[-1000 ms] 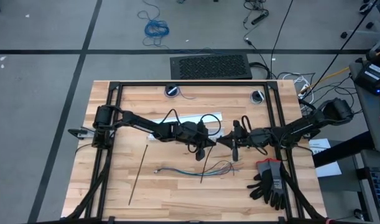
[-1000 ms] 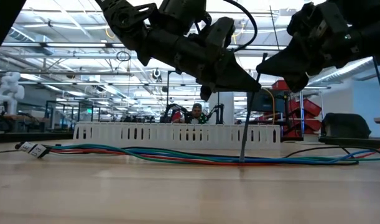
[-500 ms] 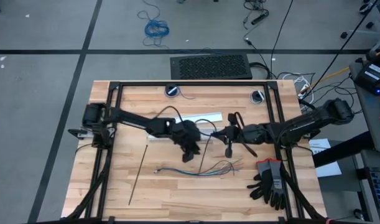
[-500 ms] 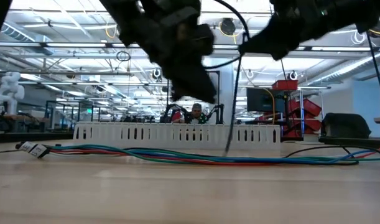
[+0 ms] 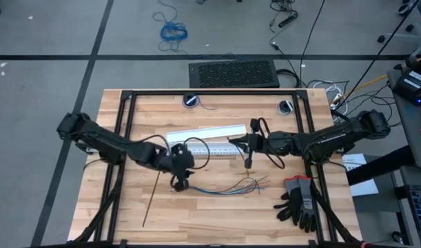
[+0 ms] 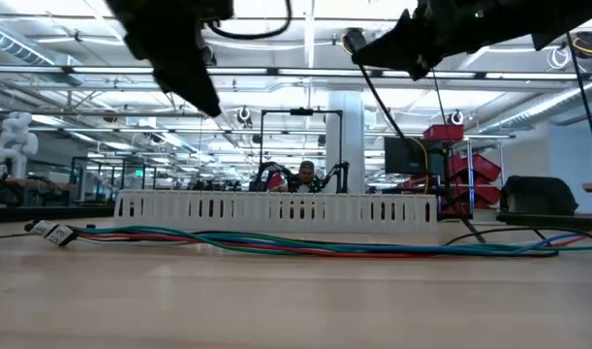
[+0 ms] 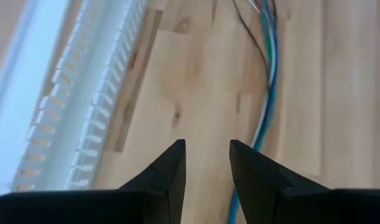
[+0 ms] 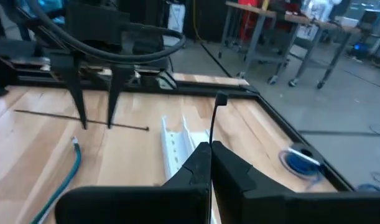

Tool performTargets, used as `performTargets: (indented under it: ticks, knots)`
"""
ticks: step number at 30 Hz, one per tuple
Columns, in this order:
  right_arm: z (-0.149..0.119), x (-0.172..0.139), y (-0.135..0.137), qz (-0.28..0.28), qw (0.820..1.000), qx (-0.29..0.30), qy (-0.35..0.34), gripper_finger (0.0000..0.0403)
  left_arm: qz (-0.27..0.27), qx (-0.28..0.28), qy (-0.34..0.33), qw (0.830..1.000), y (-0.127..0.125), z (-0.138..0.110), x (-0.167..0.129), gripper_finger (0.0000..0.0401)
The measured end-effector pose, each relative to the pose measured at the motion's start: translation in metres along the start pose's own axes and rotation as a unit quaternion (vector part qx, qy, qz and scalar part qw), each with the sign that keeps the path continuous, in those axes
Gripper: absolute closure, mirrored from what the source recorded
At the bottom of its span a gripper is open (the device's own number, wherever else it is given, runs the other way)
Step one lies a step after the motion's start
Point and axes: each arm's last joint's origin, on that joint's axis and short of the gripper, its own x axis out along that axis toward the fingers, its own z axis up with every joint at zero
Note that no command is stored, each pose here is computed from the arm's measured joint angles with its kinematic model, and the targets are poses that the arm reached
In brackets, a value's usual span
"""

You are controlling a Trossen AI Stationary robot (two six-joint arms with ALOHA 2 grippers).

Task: Ziptie cables
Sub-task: Wrap the left black zip tie around the colored cable wires

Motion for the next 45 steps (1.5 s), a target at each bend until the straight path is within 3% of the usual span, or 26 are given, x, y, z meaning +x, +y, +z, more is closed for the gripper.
performTargets:
  ticks: [5, 10, 17, 23, 29, 35, 45]
  knots:
    - [0.001, 0.008, 0.003, 0.004, 0.999, 0.004, -0.033, 0.0403, 0.027, -0.002, -0.006, 1.0, 0.003, -0.023, 0.011, 0.0278]
    - [0.002, 0.015, 0.006, 0.07, 0.994, 0.043, -0.071, 0.0403, 0.049, -0.026, -0.033, 0.998, 0.017, -0.042, 0.005, 0.0278]
    - [-0.012, 0.035, 0.009, 0.093, 0.986, 0.084, -0.107, 0.0403, -0.012, -0.063, -0.157, 0.986, 0.025, -0.054, -0.031, 0.0278]
    - [-0.023, 0.053, 0.011, 0.118, 0.974, 0.116, -0.157, 0.0403, -0.044, -0.07, -0.192, 0.978, 0.025, -0.076, -0.022, 0.0278]
    - [-0.021, 0.071, 0.016, 0.129, 0.964, 0.126, -0.197, 0.0403, -0.058, -0.067, -0.192, 0.977, 0.025, -0.09, -0.006, 0.0278]
    - [-0.01, 0.09, 0.014, 0.092, 0.967, 0.085, -0.22, 0.0403, -0.113, -0.036, -0.148, 0.982, 0.02, -0.095, 0.002, 0.0278]
    - [-0.041, 0.119, 0.016, 0.093, 0.976, 0.119, -0.159, 0.0403, -0.158, 0.01, -0.071, 0.985, 0.007, -0.11, 0.032, 0.0259]
